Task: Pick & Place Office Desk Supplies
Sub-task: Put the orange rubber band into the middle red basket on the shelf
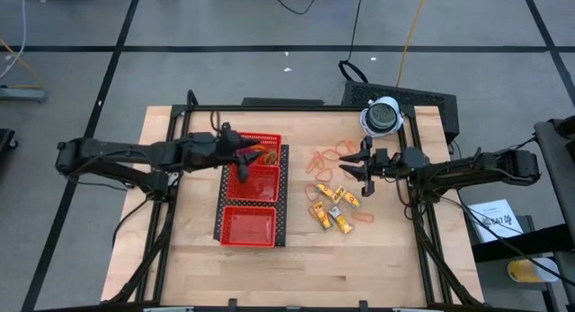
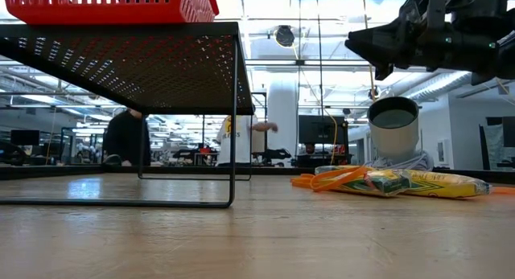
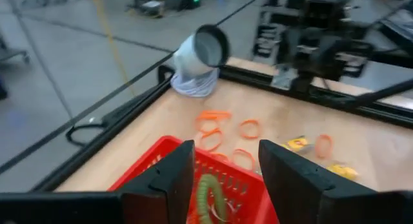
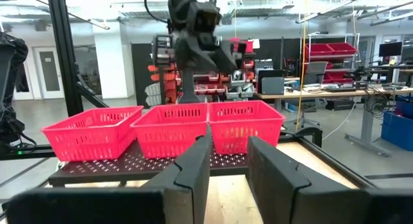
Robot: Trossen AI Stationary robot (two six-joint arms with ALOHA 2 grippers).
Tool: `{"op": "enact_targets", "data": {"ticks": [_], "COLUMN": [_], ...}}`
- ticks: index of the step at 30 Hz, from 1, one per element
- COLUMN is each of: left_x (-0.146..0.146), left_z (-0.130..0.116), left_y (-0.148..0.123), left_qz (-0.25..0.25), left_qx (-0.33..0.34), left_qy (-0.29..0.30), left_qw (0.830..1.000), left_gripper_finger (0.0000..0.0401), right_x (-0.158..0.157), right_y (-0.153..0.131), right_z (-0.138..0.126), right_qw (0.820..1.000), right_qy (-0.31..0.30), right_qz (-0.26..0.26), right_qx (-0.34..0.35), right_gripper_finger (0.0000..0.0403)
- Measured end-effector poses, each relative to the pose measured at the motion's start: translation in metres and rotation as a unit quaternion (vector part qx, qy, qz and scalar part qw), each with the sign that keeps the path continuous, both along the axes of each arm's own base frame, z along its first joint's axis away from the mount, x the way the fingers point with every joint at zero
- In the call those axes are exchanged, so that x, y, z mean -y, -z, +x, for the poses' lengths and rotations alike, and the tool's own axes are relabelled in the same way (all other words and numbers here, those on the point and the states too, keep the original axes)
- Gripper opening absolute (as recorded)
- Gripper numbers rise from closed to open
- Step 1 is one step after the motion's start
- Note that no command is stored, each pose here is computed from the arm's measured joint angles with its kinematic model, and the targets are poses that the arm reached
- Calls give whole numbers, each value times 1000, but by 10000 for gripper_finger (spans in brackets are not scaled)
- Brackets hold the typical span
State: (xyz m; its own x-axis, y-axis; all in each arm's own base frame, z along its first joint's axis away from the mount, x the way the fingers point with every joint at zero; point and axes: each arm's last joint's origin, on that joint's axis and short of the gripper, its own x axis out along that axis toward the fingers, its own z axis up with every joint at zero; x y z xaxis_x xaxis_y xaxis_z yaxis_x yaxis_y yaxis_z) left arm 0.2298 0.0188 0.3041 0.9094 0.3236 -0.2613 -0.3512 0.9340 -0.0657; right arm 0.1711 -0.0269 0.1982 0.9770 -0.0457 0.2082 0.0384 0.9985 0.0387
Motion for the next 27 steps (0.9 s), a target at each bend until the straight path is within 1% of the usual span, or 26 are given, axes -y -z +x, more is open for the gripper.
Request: {"op": "enact_targets", "data": {"ticks": [5, 7, 10, 14, 16, 18, 20, 23, 25, 27], "left_x": [1, 1, 1, 1, 1, 1, 1, 0, 0, 0], "left_z": [-19, -25, -28, -30, -30, -30, -31, -32, -32, -32], "left_y": [-16, -16, -5, 12, 19, 26, 30, 34, 34, 35], "left_qz": [22, 24, 23, 19, 17, 11, 9, -4, -13, -16], "left_qx": [34, 42, 51, 87, 101, 113, 117, 117, 122, 121], "left_qy": [3, 2, 2, 0, -1, -2, -8, -24, -30, -33], "left_qw": [999, 999, 998, 996, 995, 994, 993, 993, 992, 992], "left_gripper_finger": [177, 178, 177, 177, 177, 177, 177, 177, 177, 177], "right_x": [-1, -2, -5, -11, -16, -22, -28, -35, -40, -43], "right_y": [3, 4, 9, 14, 13, 12, 15, 15, 15, 21], "right_z": [1, 1, 2, 6, 13, 23, 32, 46, 53, 57], "right_qw": [1000, 999, 998, 996, 993, 987, 973, 945, 920, 890], "right_qy": [-11, -26, -34, -55, -72, -92, -106, -114, -118, -128], "right_qz": [-6, -13, -10, -11, 4, 30, 63, 135, 189, 238], "right_qx": [-14, -24, -45, -68, -90, -131, -193, -274, -322, -368], "right_gripper_finger": [100, 105, 114, 132, 142, 152, 160, 168, 169, 167]}}
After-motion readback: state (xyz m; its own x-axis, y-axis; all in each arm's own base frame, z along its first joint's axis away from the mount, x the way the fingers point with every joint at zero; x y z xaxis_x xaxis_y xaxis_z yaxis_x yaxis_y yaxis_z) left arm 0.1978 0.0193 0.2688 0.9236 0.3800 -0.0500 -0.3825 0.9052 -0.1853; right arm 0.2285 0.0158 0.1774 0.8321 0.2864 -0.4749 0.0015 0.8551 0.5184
